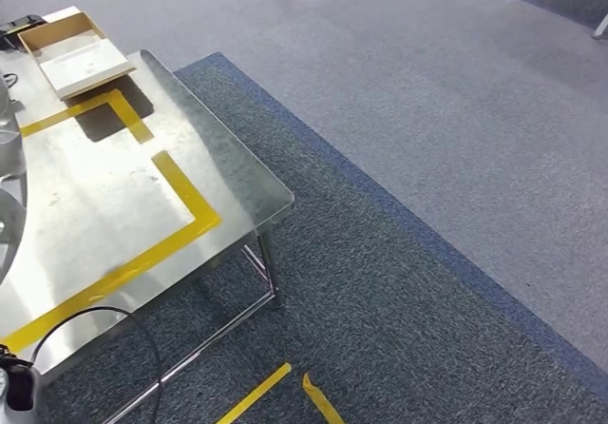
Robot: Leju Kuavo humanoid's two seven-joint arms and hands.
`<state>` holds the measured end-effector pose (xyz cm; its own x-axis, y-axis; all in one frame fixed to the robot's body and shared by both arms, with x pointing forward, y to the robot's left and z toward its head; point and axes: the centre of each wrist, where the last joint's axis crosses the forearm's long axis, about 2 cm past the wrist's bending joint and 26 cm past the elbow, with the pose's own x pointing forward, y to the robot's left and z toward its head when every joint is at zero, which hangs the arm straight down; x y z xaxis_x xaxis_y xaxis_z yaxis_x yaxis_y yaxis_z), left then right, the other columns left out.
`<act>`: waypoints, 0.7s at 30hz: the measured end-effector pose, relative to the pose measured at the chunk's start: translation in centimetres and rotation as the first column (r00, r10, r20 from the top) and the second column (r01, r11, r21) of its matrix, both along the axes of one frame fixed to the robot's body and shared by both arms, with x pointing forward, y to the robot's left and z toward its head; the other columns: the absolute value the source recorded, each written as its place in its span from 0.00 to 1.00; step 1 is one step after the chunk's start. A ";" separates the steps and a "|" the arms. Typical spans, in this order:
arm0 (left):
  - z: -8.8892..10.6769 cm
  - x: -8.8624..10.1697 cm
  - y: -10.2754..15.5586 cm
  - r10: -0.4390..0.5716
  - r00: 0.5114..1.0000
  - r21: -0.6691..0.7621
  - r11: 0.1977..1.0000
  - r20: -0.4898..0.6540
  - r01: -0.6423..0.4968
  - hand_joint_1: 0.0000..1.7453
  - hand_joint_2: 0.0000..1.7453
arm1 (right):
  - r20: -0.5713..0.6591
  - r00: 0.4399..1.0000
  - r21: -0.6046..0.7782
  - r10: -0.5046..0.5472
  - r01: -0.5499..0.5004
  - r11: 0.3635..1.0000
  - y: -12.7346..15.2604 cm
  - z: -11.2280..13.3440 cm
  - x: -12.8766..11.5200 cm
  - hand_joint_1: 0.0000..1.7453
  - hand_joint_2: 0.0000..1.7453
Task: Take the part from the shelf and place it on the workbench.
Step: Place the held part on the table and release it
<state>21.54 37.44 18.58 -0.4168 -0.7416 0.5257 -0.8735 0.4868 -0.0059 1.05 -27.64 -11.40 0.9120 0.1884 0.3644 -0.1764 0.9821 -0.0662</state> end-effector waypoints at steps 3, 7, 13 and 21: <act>0.0 0.0 0.0 0.000 1.000 0.003 1.000 -0.003 0.000 1.00 1.00 | 0.001 1.000 0.001 -0.001 0.001 1.000 0.0 0.0 0.1 0.00 0.00; -0.1 0.0 0.0 0.001 1.000 0.006 1.000 -0.005 -0.001 1.00 1.00 | 0.004 1.000 0.001 -0.003 0.003 1.000 0.0 0.0 0.2 0.00 0.00; -0.1 0.1 0.0 0.004 1.000 0.004 1.000 -0.004 -0.004 1.00 1.00 | 0.003 1.000 0.002 -0.004 0.004 1.000 0.1 0.0 0.2 0.00 0.00; -0.6 0.3 0.0 -0.024 0.999 -0.004 1.000 -0.045 0.023 1.00 1.00 | 0.008 1.000 0.006 -0.007 0.007 1.000 0.1 0.0 0.4 0.00 0.00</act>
<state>21.86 37.41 18.02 -0.4102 -0.7302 0.5464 -0.8612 0.5073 0.0312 1.45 -27.56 -11.37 0.9104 0.1796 0.3728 -0.1689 0.9837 -0.0613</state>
